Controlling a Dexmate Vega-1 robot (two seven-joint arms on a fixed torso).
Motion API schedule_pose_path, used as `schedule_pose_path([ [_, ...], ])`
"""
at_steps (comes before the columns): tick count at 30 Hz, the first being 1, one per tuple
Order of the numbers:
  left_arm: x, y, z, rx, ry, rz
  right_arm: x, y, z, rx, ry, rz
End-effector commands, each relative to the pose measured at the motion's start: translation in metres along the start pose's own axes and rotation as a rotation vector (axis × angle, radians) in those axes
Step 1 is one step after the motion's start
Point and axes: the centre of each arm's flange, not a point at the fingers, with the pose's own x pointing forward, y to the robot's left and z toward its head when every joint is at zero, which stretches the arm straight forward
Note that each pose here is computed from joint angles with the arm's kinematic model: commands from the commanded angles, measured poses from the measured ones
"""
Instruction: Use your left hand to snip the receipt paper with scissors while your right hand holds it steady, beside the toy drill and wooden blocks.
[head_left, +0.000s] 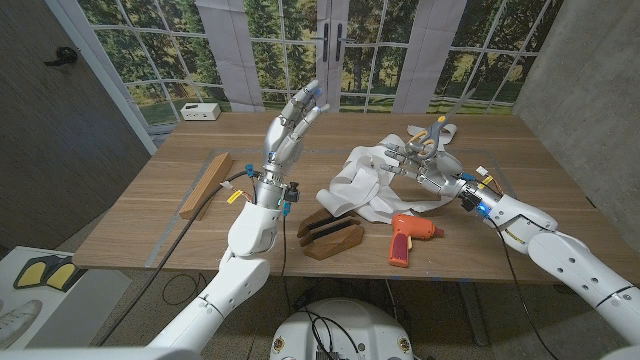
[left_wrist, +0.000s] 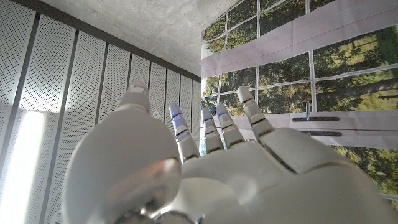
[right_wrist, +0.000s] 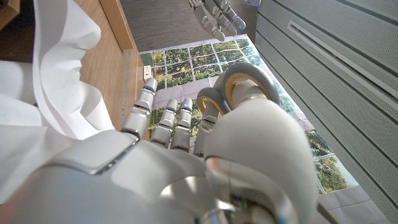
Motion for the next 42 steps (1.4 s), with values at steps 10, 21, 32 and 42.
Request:
schedule_pose_path([
  [10,-0.038,0.031,0.009,0.069,0.075,0.061,-0.009,0.016,-0.002,0.049,0.018,-0.124],
  [21,-0.048,0.041,0.016,0.088,0.077,0.080,-0.008,0.019,-0.003,0.057,0.040,-0.130],
  [32,-0.060,0.045,0.016,0.086,0.101,0.088,-0.007,0.022,-0.001,-0.021,0.057,-0.120],
  [42,-0.065,0.045,0.016,0.088,0.119,0.075,-0.007,0.024,-0.007,-0.005,0.074,-0.130],
])
